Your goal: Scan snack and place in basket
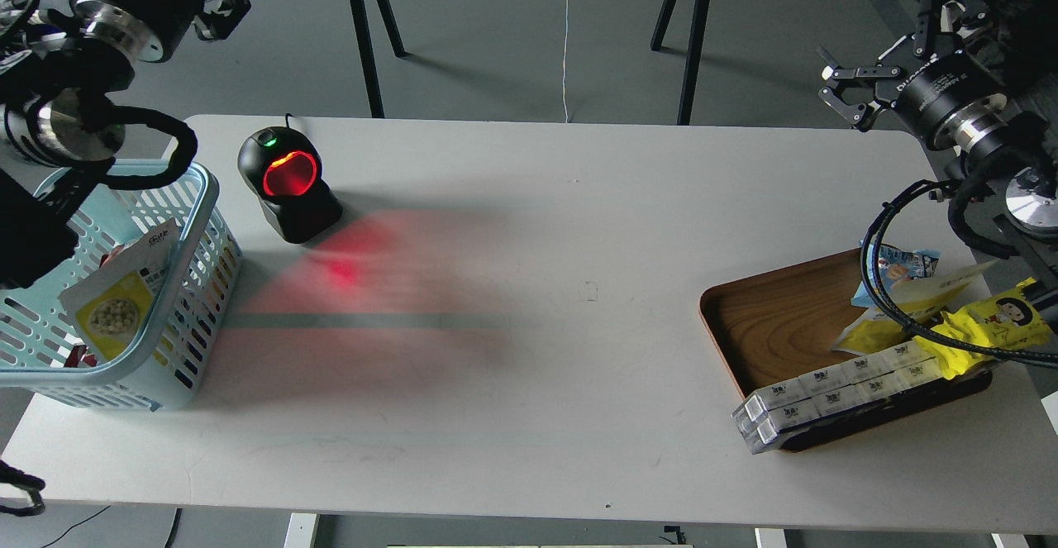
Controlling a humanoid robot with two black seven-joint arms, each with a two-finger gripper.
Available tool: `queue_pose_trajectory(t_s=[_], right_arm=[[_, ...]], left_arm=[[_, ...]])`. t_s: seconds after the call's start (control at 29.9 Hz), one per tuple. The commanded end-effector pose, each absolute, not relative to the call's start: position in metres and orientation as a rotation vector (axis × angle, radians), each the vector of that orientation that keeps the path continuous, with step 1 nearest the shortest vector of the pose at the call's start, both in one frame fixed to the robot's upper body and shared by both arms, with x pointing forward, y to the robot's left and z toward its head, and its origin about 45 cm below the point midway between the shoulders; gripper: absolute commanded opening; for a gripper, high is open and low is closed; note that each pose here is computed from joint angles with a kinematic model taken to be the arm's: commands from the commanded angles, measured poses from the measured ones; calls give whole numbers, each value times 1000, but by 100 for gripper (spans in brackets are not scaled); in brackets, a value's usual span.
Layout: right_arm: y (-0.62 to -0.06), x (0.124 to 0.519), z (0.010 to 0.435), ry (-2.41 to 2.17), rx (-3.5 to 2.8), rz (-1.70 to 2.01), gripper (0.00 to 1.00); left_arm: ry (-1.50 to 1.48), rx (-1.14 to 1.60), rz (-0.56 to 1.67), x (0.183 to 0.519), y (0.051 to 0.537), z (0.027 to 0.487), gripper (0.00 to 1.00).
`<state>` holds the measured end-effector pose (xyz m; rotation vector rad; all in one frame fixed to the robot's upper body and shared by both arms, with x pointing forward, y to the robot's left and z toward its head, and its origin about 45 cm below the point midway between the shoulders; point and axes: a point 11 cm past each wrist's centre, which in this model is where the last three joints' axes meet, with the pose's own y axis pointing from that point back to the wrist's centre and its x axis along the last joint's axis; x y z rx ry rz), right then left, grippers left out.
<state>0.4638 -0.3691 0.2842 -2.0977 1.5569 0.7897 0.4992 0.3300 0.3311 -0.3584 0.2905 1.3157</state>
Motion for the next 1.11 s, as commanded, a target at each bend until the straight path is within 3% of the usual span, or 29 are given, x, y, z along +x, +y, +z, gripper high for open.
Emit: queue_pose_trajectory(t_s=[0.0,0.2,1.07], right_arm=[[-375,463,286,1559,-2071,783,99],[-372,464,283,1555,-2064,793,99],[-367,466,279,1561,-2054,812,99]], left_arm=[[387,-429,1335,507,323,317,100],[486,-547,1316,514,317,325,100],[507,-539,1311,509,313,308,100]])
